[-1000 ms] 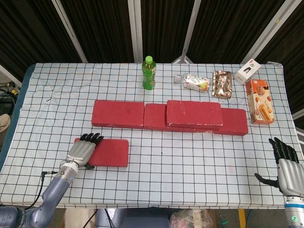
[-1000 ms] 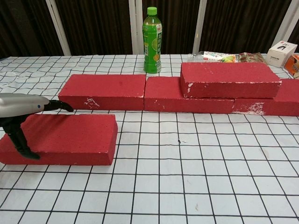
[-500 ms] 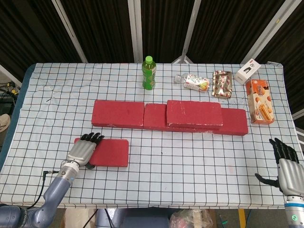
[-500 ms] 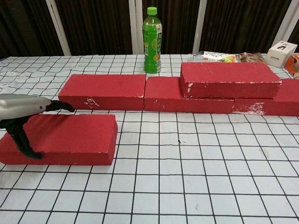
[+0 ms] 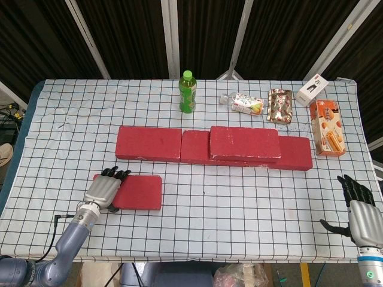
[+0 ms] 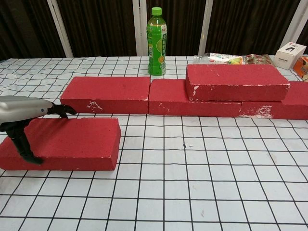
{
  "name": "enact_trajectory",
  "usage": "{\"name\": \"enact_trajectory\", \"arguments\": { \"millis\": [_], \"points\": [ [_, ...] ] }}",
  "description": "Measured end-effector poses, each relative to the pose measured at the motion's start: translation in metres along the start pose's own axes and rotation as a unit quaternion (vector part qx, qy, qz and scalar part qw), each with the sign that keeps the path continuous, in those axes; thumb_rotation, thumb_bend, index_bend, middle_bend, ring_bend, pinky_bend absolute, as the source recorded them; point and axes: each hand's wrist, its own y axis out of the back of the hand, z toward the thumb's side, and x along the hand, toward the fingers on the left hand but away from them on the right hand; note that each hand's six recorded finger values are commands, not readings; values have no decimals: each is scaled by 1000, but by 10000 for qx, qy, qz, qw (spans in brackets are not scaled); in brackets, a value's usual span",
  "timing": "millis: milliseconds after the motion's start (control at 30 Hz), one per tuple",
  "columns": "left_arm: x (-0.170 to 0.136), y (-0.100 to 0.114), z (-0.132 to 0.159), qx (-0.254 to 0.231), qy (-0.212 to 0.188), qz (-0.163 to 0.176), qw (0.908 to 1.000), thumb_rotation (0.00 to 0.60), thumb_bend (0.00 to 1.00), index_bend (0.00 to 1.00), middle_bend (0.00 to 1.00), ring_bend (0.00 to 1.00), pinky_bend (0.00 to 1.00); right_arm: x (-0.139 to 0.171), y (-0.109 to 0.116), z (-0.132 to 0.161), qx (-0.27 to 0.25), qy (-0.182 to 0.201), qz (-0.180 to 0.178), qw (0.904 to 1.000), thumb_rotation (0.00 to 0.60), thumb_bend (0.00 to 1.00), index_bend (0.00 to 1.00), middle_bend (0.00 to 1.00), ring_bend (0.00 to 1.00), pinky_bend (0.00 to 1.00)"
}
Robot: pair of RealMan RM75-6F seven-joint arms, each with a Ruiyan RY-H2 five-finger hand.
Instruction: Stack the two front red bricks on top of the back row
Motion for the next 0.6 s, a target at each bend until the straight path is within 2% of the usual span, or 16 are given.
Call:
{"name": "enact_trajectory", "arguments": {
  "millis": [100,233,300,433,600],
  "points": [
    [0,0,1,4,-3,-10,10000,600,22,83,204,109,173,0,0,-1,-18,-18,-1,10000,600,154,0,0,0,0],
    [0,4,2,22,1,87,10000,600,115,187,309,250,350,0,0,-1,-26,-18,5,10000,600,154,0,0,0,0],
    [1,8,2,11,9,183,9998,600,125,202,338,294,404,0,0,-1,-35,-8,14,10000,600,154,0,0,0,0],
    [2,18,2,-68,27,475,9988,600,144,192,333,306,417,0,0,-1,-42,-19,23,10000,600,153,0,0,0,0],
    [4,30,3,-139,-30,500,9987,600,145,176,296,280,421,-1,0,-1,-48,-40,26,10000,600,153,0,0,0,0]
  ]
}}
